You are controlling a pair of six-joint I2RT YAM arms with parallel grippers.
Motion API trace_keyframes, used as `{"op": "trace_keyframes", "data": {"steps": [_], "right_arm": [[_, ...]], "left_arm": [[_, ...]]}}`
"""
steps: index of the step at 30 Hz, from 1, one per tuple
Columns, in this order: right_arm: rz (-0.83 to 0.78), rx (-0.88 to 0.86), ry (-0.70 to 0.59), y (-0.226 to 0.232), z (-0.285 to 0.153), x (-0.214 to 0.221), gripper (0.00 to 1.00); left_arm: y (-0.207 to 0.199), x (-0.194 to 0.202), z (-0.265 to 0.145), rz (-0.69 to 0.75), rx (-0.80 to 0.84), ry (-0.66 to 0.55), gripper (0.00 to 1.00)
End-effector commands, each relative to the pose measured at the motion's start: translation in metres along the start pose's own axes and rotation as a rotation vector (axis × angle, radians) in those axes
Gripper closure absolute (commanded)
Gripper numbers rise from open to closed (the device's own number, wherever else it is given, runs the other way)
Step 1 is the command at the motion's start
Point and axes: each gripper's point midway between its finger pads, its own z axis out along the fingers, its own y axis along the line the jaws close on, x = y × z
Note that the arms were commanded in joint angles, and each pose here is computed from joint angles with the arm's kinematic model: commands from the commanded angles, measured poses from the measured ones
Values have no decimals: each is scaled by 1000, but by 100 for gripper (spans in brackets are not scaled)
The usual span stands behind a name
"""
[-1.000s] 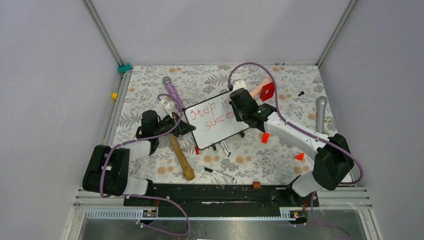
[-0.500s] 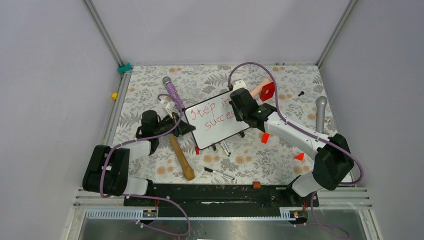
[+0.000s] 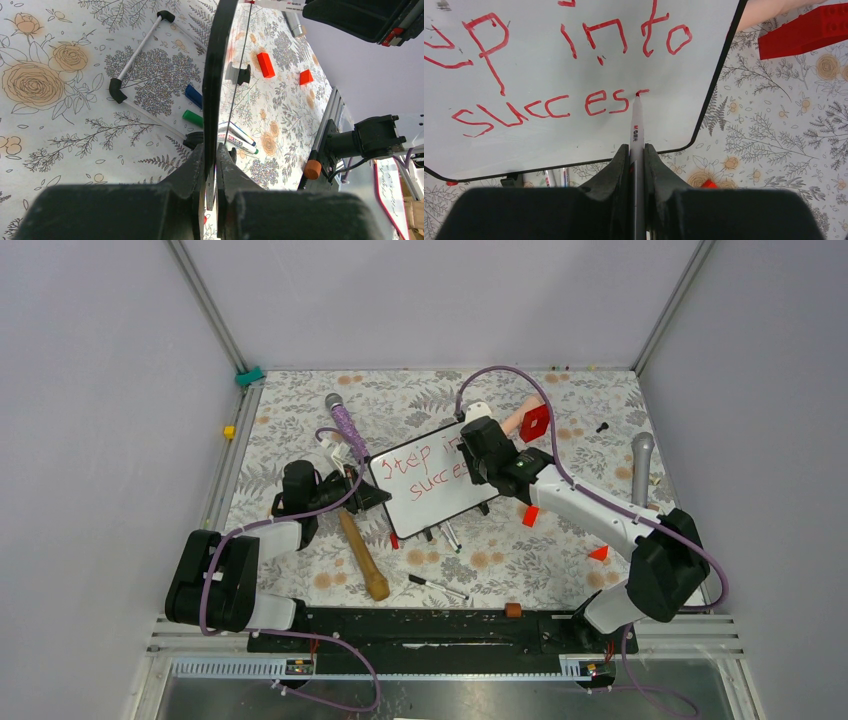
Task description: Write a sentence on the whiteboard
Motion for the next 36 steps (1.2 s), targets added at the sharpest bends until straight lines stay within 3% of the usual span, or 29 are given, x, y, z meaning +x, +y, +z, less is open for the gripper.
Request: {"op": "trace_keyframes", "data": {"steps": [1,20,36], "right_arm": [[17,-20,-34,0,-3,-6,100],[14,78,-13,-16,1,-1,100],[-6,23,46,-9,-2,19,100]], "left_arm": [[28,-2,0,5,-128,-17,100],[28,-2,0,5,-128,-17,100],[27,-3,0,6,-127,-19,100]]}}
